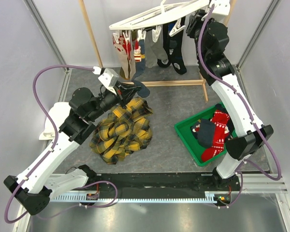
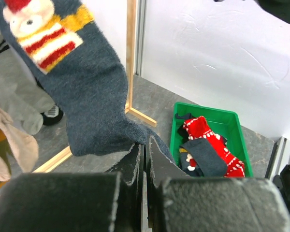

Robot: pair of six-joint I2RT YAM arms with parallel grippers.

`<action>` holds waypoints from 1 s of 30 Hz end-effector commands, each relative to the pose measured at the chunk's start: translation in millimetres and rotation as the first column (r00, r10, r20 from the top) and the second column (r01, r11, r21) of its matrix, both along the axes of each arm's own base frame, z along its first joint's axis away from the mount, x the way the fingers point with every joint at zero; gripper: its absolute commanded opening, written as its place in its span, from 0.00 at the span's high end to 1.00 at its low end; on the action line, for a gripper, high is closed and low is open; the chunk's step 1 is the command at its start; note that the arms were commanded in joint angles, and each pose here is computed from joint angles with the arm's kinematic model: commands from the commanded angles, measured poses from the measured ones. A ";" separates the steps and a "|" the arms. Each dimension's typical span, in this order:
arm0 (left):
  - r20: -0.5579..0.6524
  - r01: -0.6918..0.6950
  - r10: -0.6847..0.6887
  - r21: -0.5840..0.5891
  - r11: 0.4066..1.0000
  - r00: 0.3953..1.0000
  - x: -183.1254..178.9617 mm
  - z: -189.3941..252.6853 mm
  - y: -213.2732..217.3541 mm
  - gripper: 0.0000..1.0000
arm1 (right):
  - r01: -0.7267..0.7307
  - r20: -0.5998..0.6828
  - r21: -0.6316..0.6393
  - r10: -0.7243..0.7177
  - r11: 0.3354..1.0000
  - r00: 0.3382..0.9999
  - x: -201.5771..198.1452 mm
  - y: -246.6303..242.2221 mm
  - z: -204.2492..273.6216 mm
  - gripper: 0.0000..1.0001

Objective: Remove the socks clipped to the hanger

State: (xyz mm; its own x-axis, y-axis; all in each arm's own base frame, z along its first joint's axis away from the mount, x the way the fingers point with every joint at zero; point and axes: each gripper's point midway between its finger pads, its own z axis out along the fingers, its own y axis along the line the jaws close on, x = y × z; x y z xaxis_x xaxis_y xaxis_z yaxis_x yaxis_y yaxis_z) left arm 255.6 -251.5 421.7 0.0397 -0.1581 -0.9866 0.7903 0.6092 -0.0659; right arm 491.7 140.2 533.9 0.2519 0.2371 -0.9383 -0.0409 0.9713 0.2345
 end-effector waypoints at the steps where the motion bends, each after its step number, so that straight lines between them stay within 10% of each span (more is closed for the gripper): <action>1: 0.007 0.030 -0.030 -0.046 0.998 1.000 -4.3 6.8 -4.6 0.98 | -0.041 0.011 0.049 0.040 0.998 0.999 3.0 -1.6 8.0 0.62; 15: -0.040 0.128 -0.132 -0.087 0.988 0.990 -11.0 -9.6 -21.6 0.98 | -0.346 0.022 0.071 0.345 0.936 0.938 -70.5 27.7 -1.7 0.47; 30: -0.047 0.134 -0.138 -0.075 0.988 0.989 -8.0 -13.0 -25.0 0.98 | -0.631 0.088 0.243 0.631 0.736 0.770 -163.6 93.5 22.2 0.52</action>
